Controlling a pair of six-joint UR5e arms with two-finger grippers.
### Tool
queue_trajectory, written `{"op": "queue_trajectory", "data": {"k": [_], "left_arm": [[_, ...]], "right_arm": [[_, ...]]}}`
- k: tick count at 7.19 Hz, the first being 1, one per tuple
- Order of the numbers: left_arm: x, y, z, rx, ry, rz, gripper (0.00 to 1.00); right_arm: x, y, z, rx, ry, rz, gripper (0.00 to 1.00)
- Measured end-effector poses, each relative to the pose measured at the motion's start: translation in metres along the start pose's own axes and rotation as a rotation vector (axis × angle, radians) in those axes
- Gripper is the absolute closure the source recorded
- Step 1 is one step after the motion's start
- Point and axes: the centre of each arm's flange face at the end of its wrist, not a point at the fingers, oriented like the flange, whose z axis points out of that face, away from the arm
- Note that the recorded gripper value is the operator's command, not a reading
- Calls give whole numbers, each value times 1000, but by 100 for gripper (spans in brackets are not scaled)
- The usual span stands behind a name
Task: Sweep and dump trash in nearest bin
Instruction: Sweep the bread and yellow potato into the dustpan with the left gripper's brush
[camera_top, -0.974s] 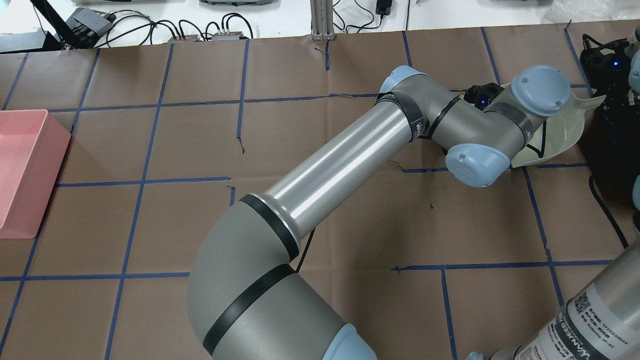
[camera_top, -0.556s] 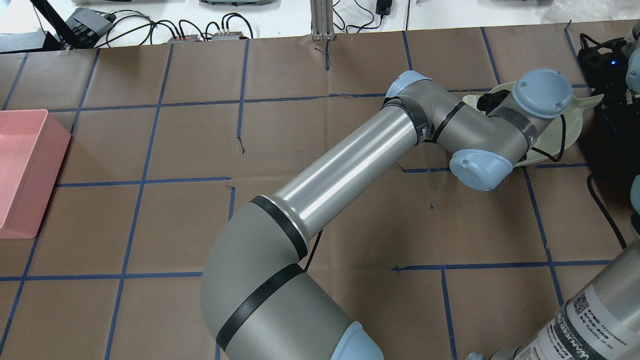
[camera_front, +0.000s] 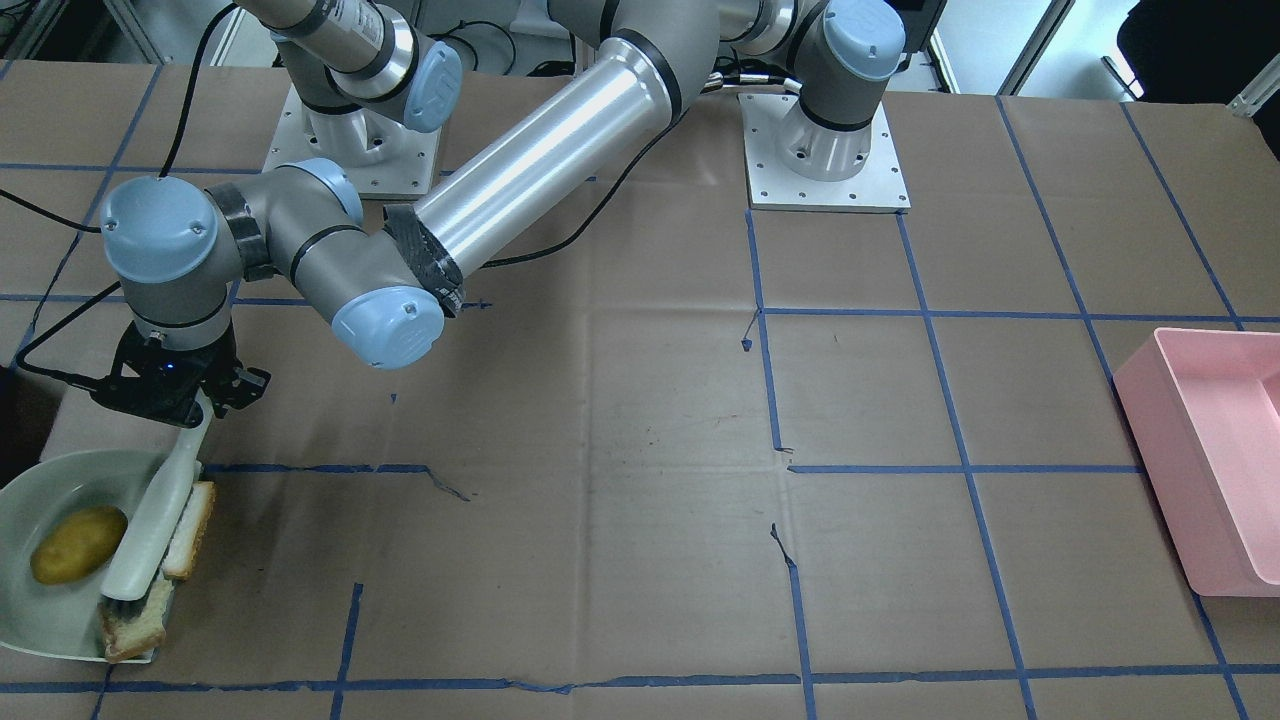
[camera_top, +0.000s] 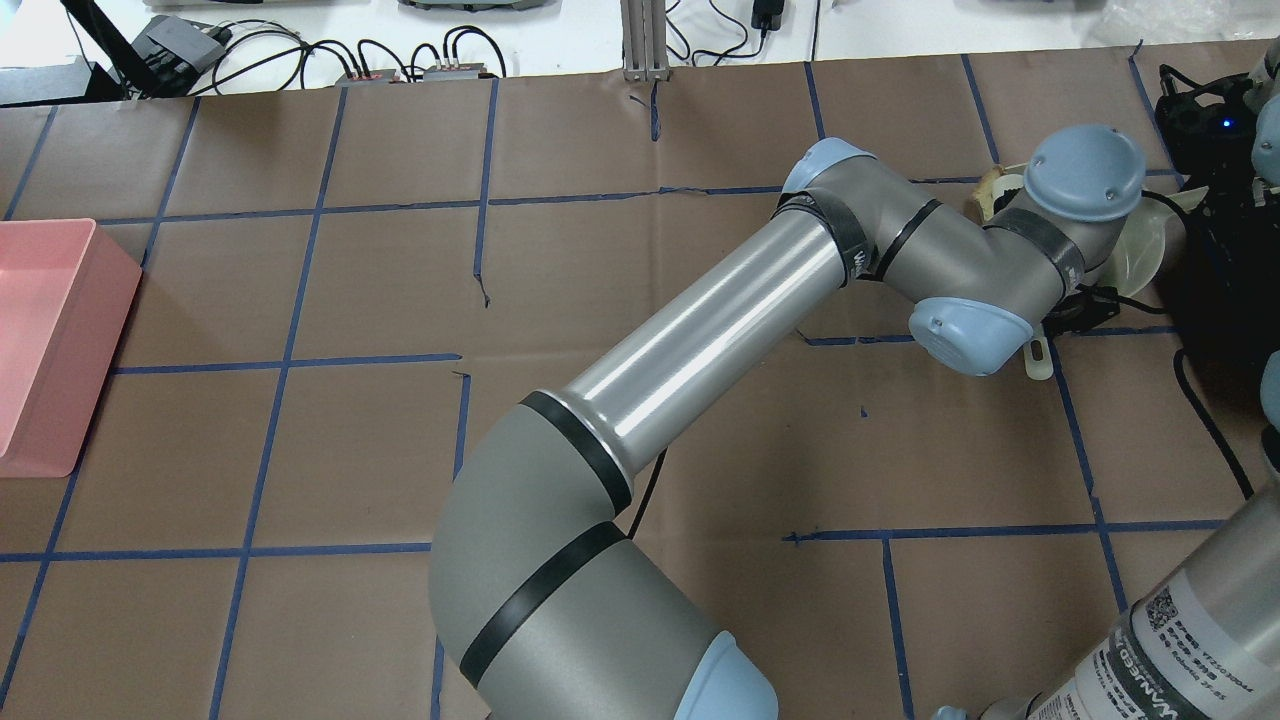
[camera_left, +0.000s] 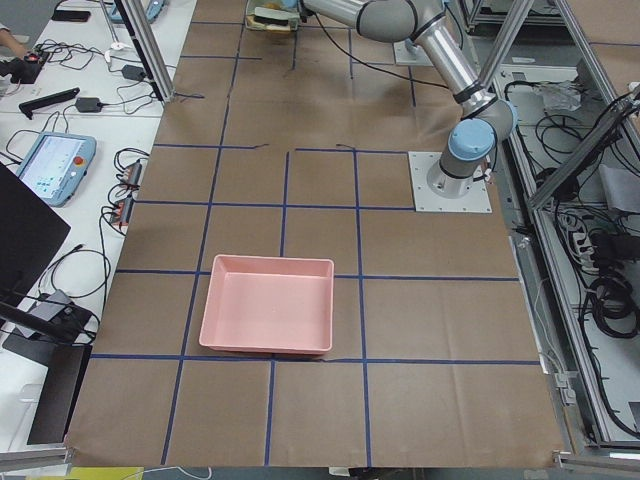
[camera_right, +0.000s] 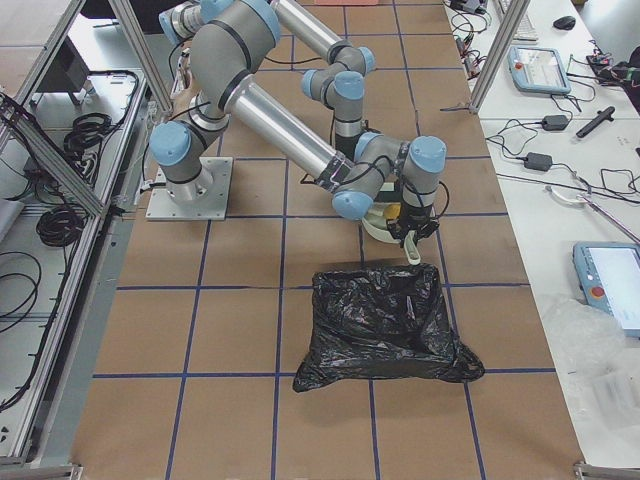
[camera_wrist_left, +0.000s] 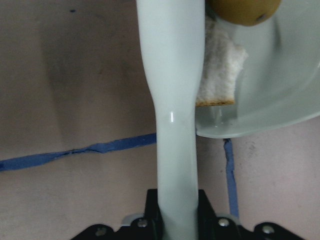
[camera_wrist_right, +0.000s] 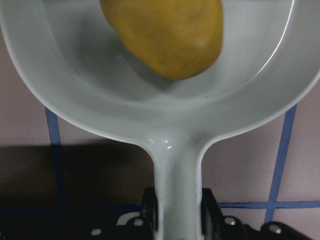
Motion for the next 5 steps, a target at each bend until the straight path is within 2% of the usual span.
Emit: {"op": "queue_trajectory", "data": {"k": [2,3,4,5], "left_arm": [[14,5,-6,-24,91,11,100],[18,8,-10,-30,101,8,100],[18,10,-21,-17,74,5,100],[11,12,-38,3,4,-4,100]], "right_arm": [[0,0,-1,0,0,0,100],[0,0,-1,0,0,0,100],[0,0,0,0,0,0,100],[0,0,0,1,0,0,100]]}}
